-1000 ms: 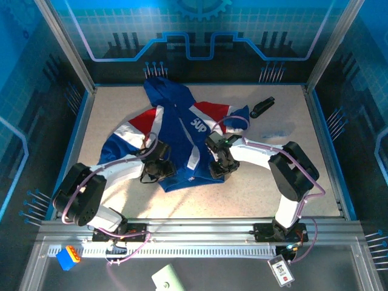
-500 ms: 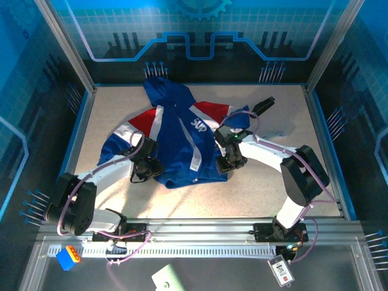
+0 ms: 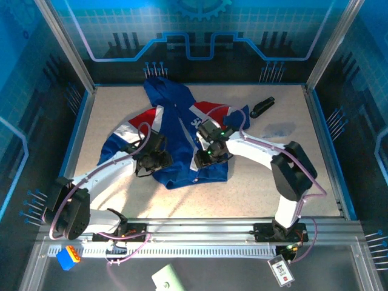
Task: Zip up the jacket
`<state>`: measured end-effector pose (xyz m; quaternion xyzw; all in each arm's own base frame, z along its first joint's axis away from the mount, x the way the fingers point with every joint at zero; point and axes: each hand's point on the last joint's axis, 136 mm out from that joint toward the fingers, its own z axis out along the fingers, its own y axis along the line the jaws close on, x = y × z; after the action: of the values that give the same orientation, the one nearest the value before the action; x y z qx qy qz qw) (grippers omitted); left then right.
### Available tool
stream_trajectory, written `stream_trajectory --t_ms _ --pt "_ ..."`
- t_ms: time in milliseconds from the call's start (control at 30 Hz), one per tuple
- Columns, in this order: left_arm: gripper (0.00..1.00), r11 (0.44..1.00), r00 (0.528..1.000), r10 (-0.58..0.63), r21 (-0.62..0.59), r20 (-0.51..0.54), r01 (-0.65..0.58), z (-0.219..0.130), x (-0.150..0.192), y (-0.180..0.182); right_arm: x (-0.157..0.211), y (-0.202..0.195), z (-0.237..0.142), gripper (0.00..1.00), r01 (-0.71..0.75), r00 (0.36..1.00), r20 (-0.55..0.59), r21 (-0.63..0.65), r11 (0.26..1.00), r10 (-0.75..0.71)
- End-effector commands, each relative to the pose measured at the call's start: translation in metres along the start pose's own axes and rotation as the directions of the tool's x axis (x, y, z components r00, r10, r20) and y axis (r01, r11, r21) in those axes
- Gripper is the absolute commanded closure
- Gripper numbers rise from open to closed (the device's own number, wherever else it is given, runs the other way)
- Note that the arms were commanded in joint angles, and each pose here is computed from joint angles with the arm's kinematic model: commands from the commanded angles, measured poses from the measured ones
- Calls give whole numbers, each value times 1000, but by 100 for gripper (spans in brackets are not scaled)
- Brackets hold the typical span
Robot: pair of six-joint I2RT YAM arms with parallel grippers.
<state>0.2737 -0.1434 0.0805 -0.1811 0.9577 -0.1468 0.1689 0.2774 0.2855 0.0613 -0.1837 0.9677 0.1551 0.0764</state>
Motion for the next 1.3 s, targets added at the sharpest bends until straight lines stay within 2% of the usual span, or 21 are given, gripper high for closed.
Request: stream_trajectory --t_ms 0,67,200,233,367,767,933,1100,1267 --pt "59 1000 1000 4 -15 -8 -4 0 2 -1 -4 20 15 50 -30 999 -25 -78 996 28" --pt "59 1000 1000 5 -15 -18 -5 3 4 -1 -6 22 20 53 -36 999 -28 -93 995 34" --pt "59 1000 999 15 -4 -28 -15 6 8 -10 -7 19 18 83 -35 999 -17 -77 996 34" --pt "59 1000 999 20 2 -30 -20 7 9 -14 -8 17 15 88 -34 999 -11 -66 997 34" --pt "59 998 996 58 2 -62 -58 15 18 -34 -6 3 0 99 -31 1000 2 -23 999 31" --pt "59 987 980 155 -27 -124 -159 46 44 -79 9 -41 -46 99 -11 1000 10 100 995 10" --pt "56 982 972 179 -40 -152 -187 57 55 -88 22 -59 -42 99 -11 999 -28 143 990 15" --pt "51 978 965 188 -60 -185 -202 72 68 -88 30 -63 -27 99 -21 998 -56 122 992 29" --pt "51 975 958 191 -71 -215 -210 87 78 -86 38 -61 -8 99 -33 995 -93 90 995 41"
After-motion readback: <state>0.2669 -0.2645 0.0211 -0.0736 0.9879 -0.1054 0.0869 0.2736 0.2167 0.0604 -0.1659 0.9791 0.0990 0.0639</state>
